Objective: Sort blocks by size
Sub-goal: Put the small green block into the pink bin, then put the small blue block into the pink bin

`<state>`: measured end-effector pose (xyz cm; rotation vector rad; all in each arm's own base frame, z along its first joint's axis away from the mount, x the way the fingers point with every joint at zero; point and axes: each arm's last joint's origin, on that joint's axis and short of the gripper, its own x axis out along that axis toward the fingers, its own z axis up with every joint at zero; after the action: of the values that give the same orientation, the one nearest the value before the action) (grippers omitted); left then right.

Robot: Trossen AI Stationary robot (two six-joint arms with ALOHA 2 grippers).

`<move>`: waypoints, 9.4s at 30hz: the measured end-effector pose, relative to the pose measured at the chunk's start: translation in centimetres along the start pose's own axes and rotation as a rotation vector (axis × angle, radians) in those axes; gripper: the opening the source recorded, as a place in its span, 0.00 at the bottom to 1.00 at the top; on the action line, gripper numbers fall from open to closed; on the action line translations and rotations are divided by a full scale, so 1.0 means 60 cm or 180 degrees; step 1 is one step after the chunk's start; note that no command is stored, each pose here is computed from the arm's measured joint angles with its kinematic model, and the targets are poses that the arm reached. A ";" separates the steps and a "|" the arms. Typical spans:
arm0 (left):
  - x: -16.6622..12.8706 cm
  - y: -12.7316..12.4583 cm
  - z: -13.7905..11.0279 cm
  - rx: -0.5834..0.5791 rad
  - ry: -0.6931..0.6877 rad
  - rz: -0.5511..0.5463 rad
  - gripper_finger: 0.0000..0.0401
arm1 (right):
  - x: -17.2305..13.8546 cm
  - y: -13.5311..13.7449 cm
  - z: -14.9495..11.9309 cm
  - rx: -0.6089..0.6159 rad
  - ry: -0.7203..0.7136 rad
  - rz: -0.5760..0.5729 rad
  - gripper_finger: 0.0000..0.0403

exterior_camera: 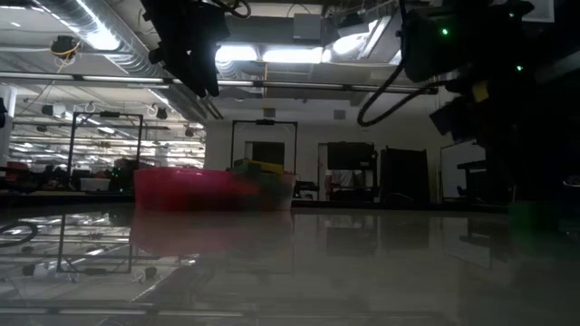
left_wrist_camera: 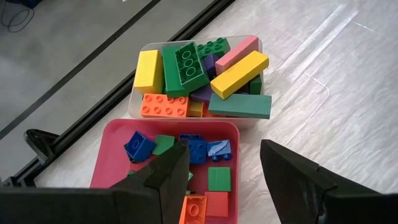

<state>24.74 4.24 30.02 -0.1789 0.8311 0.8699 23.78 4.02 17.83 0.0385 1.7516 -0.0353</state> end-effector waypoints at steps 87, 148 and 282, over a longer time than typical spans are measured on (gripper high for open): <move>-0.068 -0.092 0.007 0.2353 -0.1238 -0.0600 0.46 | -0.124 -0.147 0.151 -0.0565 -0.5028 0.0768 0.34; -0.074 -0.142 0.039 0.3088 -0.2170 -0.0255 0.32 | -0.223 -0.159 0.157 -0.0322 -0.5479 0.1533 0.41; 0.103 -0.028 -0.009 0.1234 -0.0625 -0.0581 0.52 | -0.046 -0.025 0.095 0.0712 -0.3566 0.0912 0.33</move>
<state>27.89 6.65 24.95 0.1669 0.7701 0.5325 29.79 2.23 19.55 0.3617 0.6054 -0.0334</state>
